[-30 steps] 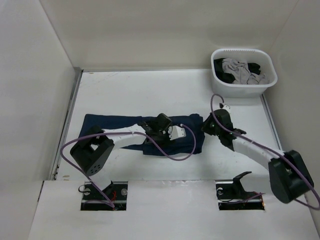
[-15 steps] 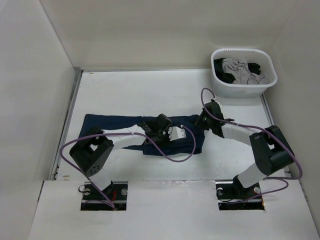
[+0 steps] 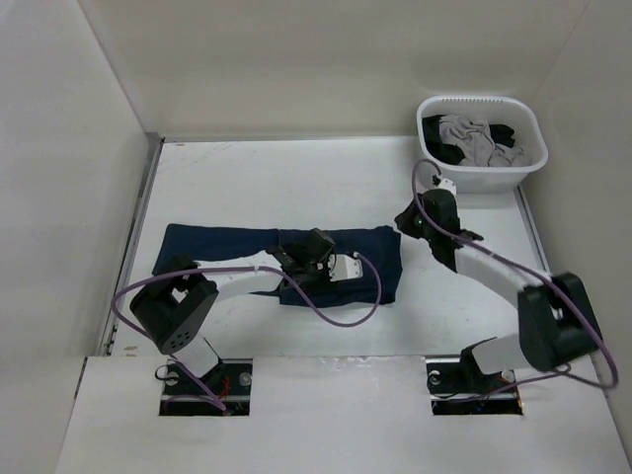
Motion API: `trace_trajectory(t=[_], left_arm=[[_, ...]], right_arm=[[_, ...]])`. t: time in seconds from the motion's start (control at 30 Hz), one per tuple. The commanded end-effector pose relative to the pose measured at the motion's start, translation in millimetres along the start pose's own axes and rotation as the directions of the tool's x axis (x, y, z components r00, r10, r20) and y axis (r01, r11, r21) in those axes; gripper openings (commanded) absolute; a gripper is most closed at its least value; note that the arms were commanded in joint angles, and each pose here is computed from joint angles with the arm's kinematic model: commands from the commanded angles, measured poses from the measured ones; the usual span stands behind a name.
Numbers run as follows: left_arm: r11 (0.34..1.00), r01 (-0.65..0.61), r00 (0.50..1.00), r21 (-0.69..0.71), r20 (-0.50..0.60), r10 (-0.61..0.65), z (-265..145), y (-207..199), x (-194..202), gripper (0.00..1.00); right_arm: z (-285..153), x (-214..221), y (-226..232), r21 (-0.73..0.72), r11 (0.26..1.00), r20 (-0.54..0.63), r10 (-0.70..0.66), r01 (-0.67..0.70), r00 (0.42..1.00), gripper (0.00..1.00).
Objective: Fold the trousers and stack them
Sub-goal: Fold the trousers
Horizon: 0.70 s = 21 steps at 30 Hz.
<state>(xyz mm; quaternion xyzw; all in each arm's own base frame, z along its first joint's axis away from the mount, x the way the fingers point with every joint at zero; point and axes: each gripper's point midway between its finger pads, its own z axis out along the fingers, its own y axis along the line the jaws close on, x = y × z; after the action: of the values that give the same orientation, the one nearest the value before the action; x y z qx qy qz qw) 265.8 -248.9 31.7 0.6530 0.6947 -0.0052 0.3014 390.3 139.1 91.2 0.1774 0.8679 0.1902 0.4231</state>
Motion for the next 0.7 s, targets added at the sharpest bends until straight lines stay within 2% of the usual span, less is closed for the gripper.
trace_trajectory(t=[0.0, 0.07, 0.17, 0.3, 0.4, 0.5, 0.67], left_arm=[[0.999, 0.032, 0.997, 0.014, -0.067, -0.031, -3, -2, 18, 0.56], [0.997, 0.073, 0.996, 0.017, -0.058, -0.072, -2, 1, 16, 0.56], [0.993, 0.112, 0.993, 0.023, -0.048, -0.111, -2, 4, 15, 0.56], [0.99, 0.138, 0.989, 0.018, -0.048, -0.137, -2, 11, 16, 0.56], [0.987, 0.158, 0.987, 0.022, -0.045, -0.157, -3, 15, 17, 0.56], [0.984, 0.177, 0.983, 0.031, -0.053, -0.175, -4, 16, 19, 0.56], [0.981, 0.194, 0.98, 0.024, -0.056, -0.193, -7, 19, 21, 0.57]], right_arm=[[-57, -23, 46, -0.131, 0.985, 0.16, -0.088, 0.109, 0.983, 0.15], [-77, 2, 42, -0.109, 0.99, 0.133, -0.079, 0.094, 0.988, 0.15], [-97, 58, 23, -0.059, 0.998, 0.016, -0.032, 0.033, 0.999, 0.12], [-105, 118, -17, 0.036, 0.997, -0.112, 0.072, -0.069, 0.991, 0.07], [-104, 147, -23, 0.031, 0.993, -0.188, 0.119, -0.116, 0.975, 0.05], [-100, 171, -31, 0.059, 0.994, -0.266, 0.106, -0.094, 0.958, 0.04], [-97, 171, -40, 0.112, 0.991, -0.271, 0.101, -0.073, 0.957, 0.03]])
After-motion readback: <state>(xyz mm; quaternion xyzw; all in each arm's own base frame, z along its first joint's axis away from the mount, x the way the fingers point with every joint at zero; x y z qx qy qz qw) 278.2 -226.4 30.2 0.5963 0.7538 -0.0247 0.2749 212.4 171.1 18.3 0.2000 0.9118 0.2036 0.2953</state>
